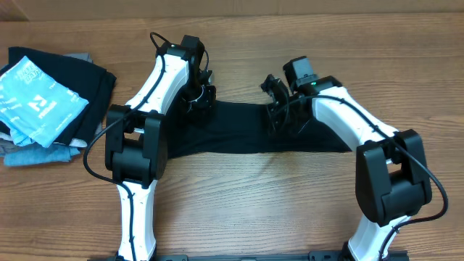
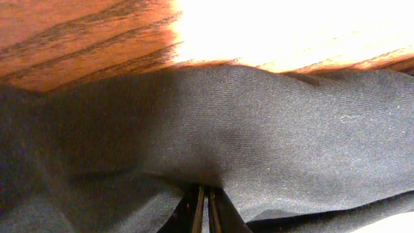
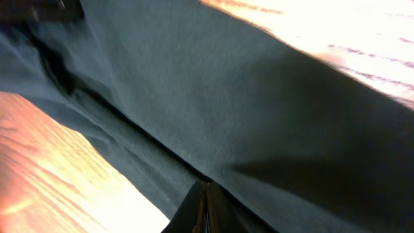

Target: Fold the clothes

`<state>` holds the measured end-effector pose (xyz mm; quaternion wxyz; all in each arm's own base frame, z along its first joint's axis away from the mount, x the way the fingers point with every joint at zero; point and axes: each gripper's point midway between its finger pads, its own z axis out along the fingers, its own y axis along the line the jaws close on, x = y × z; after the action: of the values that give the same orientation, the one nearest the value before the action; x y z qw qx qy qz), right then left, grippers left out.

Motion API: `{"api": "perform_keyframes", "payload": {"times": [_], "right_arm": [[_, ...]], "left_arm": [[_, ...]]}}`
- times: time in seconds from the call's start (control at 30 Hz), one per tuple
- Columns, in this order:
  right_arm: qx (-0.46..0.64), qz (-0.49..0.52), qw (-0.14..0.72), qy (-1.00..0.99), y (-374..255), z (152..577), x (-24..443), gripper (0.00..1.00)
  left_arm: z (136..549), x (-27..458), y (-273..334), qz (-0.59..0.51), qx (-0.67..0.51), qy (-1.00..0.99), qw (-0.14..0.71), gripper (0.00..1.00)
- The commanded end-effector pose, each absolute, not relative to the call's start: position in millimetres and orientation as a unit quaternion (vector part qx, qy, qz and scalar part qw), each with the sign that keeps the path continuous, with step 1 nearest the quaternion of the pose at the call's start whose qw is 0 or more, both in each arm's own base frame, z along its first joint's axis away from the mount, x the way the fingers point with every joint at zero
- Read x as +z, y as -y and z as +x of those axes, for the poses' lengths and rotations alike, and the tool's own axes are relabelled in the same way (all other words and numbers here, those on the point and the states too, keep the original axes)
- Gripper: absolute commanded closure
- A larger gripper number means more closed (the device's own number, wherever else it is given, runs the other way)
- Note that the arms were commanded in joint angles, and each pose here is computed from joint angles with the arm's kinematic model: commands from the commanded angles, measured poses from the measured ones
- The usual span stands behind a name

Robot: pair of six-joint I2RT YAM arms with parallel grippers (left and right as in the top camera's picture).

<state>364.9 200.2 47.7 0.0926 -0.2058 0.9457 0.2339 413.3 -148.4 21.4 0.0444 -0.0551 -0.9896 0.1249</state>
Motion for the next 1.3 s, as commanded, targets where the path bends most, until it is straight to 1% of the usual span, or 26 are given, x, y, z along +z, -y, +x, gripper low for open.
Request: {"api": "perform_keyframes", "payload": {"times": [0.0,0.13,0.3,0.53,0.73,0.87,0.9,0.97,1.03,1.13,1.27], "right_arm": [[0.206,-0.222,0.105,-0.947,-197.5,365.9,45.0,0.96],[0.206,-0.222,0.105,-0.947,-197.1,366.2,44.7,0.96],[0.206,-0.221,0.099,-0.948,-195.4,361.1,38.4,0.96],[0.201,-0.213,0.057,-0.954,-185.0,331.2,8.7,0.96],[0.193,-0.200,-0.009,-0.961,-173.7,301.1,4.5,0.96],[0.191,-0.196,-0.028,-0.962,-171.1,293.4,7.2,0.96],[0.191,-0.195,-0.023,-0.962,-172.1,298.1,14.7,0.96],[0.199,-0.204,0.027,-0.958,-180.6,322.7,56.9,0.96],[0.199,-0.209,0.061,-0.956,-183.6,337.7,75.5,0.96],[0.189,-0.213,0.099,-0.954,-184.8,356.4,77.2,0.96],[0.192,-0.218,0.118,-0.950,-188.5,361.1,62.4,0.96]], "left_arm": [[409.8,13.6,146.5,-0.066,0.117,0.989,0.054,0.91],[403.0,12.6,138.8,-0.066,0.095,0.991,0.068,0.91],[396.8,12.9,149.4,-0.079,0.093,0.990,0.074,0.91],[401.6,11.9,160.0,-0.091,0.095,0.990,0.058,0.90],[402.0,11.9,160.1,-0.092,0.095,0.990,0.057,0.91],[401.2,12.0,159.8,-0.091,0.095,0.990,0.059,0.91],[401.3,12.0,160.0,-0.091,0.095,0.990,0.058,0.92],[401.2,12.0,160.2,-0.091,0.096,0.990,0.059,0.93],[400.7,12.5,162.1,-0.091,0.102,0.989,0.060,0.94],[400.1,13.6,169.0,-0.092,0.117,0.987,0.060,0.94],[400.3,13.4,179.1,-0.104,0.119,0.986,0.053,0.94]]}}
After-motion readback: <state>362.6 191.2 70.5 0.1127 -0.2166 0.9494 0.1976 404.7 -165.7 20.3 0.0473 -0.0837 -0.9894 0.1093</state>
